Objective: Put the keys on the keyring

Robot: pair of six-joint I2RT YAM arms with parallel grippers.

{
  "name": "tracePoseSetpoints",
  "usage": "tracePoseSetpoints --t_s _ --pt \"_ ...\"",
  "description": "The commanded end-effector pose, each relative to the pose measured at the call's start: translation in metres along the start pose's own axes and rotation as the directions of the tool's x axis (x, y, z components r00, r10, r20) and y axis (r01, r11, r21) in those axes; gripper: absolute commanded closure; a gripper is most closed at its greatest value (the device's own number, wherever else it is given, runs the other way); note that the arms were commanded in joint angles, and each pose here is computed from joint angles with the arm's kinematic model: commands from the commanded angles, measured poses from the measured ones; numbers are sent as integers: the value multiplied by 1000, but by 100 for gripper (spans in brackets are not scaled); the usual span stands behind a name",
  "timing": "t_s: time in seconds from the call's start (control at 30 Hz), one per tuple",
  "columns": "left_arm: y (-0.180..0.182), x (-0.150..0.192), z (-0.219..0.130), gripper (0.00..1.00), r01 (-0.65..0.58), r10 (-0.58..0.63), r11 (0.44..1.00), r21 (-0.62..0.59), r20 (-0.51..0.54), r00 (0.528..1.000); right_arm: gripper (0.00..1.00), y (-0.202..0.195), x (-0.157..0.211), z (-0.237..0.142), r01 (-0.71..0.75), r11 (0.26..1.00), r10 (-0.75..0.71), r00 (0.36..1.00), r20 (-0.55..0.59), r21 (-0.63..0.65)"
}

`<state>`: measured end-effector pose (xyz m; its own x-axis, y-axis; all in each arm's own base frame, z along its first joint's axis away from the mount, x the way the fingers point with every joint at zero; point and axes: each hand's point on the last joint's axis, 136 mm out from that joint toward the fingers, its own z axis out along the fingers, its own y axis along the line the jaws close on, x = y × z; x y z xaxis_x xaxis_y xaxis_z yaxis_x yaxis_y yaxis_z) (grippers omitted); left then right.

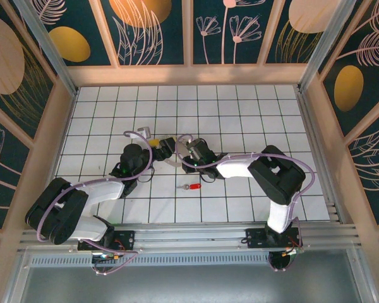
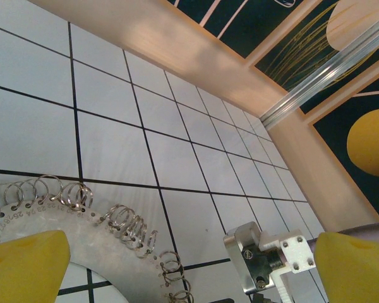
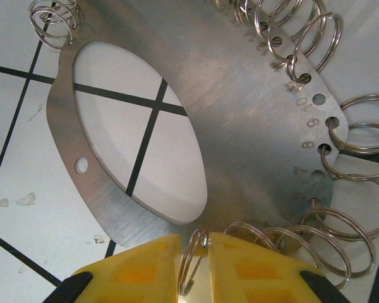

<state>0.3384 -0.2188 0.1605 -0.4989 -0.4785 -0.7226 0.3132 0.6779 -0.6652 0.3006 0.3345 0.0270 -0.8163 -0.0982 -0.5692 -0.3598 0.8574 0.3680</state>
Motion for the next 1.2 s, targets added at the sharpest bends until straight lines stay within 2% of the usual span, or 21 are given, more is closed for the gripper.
tracePoseSetpoints --t_s 0.0,0.2,0.37,0.57,0.7,0.8,1.03,1.17 --pt "-5 -2 -2 1 -14 14 1000 20 8 1000 82 -1 -7 2 10 1000 -10 1000 14 27" --pt "-5 0 -3 1 -13 13 1000 20 6 1000 87 -4 -7 2 9 999 -9 1000 16 34" --pt "-5 -2 -3 1 -14 13 1000 22 12 1000 100 -5 -8 1 13 999 -13 1000 18 35" --pt "-5 -14 -6 1 26 -26 1000 -1 57 998 100 -3 -22 -13 54 998 -55 997 55 23" --pt "-4 -29 -4 1 40 -34 996 -75 75 997 100 6 -54 -44 117 992 -109 982 157 -39" --pt "-13 -46 -4 1 -13 22 996 -87 98 995 100 16 -83 -79 182 976 -145 952 269 -120" --pt "-56 -71 0 1 -166 164 986 12 94 982 100 18 -134 -166 328 880 -111 844 525 -342" --pt "-77 -83 1 1 -227 221 972 57 99 970 100 12 -151 -205 378 819 -56 801 596 -432"
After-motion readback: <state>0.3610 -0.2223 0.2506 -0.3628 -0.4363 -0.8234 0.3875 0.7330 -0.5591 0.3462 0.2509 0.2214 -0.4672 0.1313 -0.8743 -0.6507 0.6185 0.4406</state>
